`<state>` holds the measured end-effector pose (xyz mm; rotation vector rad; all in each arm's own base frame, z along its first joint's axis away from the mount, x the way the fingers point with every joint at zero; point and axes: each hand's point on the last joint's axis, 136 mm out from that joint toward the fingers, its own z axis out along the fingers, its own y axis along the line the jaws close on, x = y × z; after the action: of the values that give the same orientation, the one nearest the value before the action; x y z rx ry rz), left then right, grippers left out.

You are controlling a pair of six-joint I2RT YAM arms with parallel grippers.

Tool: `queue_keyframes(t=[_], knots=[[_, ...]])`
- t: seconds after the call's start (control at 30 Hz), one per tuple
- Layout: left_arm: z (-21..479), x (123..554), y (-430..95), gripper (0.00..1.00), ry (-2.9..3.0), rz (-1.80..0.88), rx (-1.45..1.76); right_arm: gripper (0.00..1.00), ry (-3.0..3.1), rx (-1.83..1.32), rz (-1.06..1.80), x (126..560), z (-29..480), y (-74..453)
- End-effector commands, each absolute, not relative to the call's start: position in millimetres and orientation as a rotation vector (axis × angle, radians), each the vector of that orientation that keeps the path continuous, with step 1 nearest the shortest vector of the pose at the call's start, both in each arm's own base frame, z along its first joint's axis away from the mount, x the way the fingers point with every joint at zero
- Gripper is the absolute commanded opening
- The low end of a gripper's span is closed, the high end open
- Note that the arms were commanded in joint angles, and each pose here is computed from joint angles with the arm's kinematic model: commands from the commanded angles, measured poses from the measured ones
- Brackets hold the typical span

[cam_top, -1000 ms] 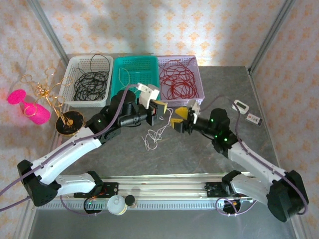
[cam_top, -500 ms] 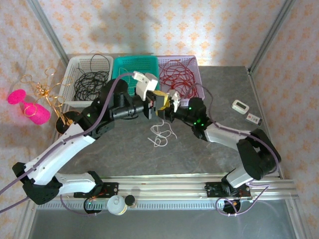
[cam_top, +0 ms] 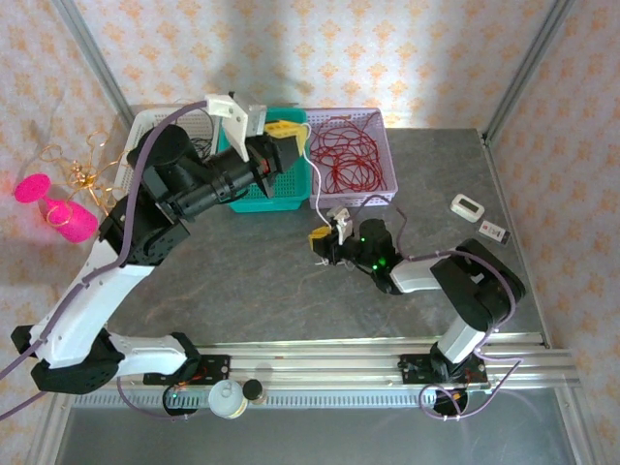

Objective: Untangle the cables

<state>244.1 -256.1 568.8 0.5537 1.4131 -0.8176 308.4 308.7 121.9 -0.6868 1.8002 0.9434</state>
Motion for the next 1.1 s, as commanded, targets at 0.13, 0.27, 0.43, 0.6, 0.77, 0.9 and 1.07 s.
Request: queue_keyframes(t=[0.13,0.27,0.43,0.6,0.77,0.9,1.07], knots=[[679.2,221.3,-206.4,0.00,1.058,-0.716,0.391,0.37,1.853,-0.614,0.867,325.5,105.0,304.5],[714.3,207.3,-193.0,0.00,0.921,-0.704,0.356,0.38,1.912,-0.592,0.785,329.0,86.6,293.8],[747.7,188.7,-173.6,0.00,0.748,-0.674,0.301,0.36,1.978,-0.592,0.723,330.2,64.4,286.8],[767.2,189.0,-163.2,0.00,0.686,-0.592,0.259,0.36,2.023,-0.567,0.667,330.5,48.8,277.1],[776.1,196.1,-159.6,0.00,0.680,-0.512,0.238,0.43,2.030,-0.541,0.630,331.6,46.1,270.1],[768.0,211.9,-165.5,0.00,0.727,-0.475,0.228,0.45,1.986,-0.526,0.645,332.4,69.7,270.4],[752.5,244.1,-171.7,0.00,0.805,-0.360,0.197,0.47,1.906,-0.521,0.668,330.3,116.2,270.2]])
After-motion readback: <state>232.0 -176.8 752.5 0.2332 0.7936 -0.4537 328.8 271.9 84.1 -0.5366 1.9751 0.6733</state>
